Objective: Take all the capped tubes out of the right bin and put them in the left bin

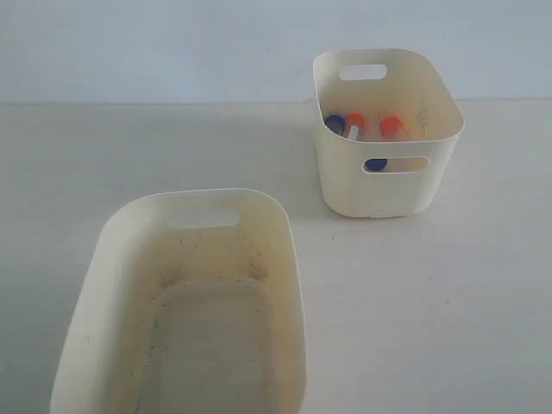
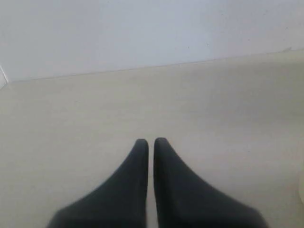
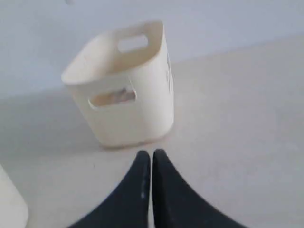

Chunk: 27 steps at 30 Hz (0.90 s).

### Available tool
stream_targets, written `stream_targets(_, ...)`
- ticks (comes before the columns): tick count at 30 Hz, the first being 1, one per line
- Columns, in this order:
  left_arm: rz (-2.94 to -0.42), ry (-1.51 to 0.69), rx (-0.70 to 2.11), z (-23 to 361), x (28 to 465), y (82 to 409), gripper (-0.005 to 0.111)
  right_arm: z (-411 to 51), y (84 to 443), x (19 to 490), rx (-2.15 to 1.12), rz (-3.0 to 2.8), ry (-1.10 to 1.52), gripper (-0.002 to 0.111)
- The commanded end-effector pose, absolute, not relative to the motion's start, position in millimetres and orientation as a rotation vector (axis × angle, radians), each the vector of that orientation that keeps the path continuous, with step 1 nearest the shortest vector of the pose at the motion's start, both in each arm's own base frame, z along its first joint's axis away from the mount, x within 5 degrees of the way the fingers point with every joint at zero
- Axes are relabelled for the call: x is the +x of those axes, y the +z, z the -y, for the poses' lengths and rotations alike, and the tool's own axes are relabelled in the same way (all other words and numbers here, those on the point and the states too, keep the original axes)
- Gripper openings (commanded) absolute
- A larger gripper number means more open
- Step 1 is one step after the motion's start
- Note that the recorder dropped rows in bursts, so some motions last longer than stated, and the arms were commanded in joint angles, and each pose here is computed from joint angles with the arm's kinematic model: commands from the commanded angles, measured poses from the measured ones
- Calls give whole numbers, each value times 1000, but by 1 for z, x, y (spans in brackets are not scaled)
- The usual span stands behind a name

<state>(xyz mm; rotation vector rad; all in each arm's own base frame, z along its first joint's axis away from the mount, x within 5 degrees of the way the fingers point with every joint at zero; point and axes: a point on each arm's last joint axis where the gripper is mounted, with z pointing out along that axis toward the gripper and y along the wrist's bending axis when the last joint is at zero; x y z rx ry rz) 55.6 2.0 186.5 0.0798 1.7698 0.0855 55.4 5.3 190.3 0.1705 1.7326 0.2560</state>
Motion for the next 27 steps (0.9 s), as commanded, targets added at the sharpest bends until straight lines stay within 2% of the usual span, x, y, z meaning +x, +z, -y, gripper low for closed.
stream_targets(1,-1750,71,65,-2,56,189,4,-2,214,56,167,-1465,248,1)
stream_targets(6,-1750,71,65,-2,56,189,4,3,273,37,140,-945,235,1)
stream_targets(11,-1750,71,65,-2,56,189,4,-2,314,42,73,-1300,175,1)
stream_targets(15,-1750,71,65,-2,56,189,4,-9,319,69,58,-1905,194,1)
stream_targets(19,-1750,71,65,-2,56,189,4,-13,306,93,34,-2476,189,1)
stream_targets(27,-1750,71,65,-2,56,189,4,-20,291,159,-27,-2707,226,1)
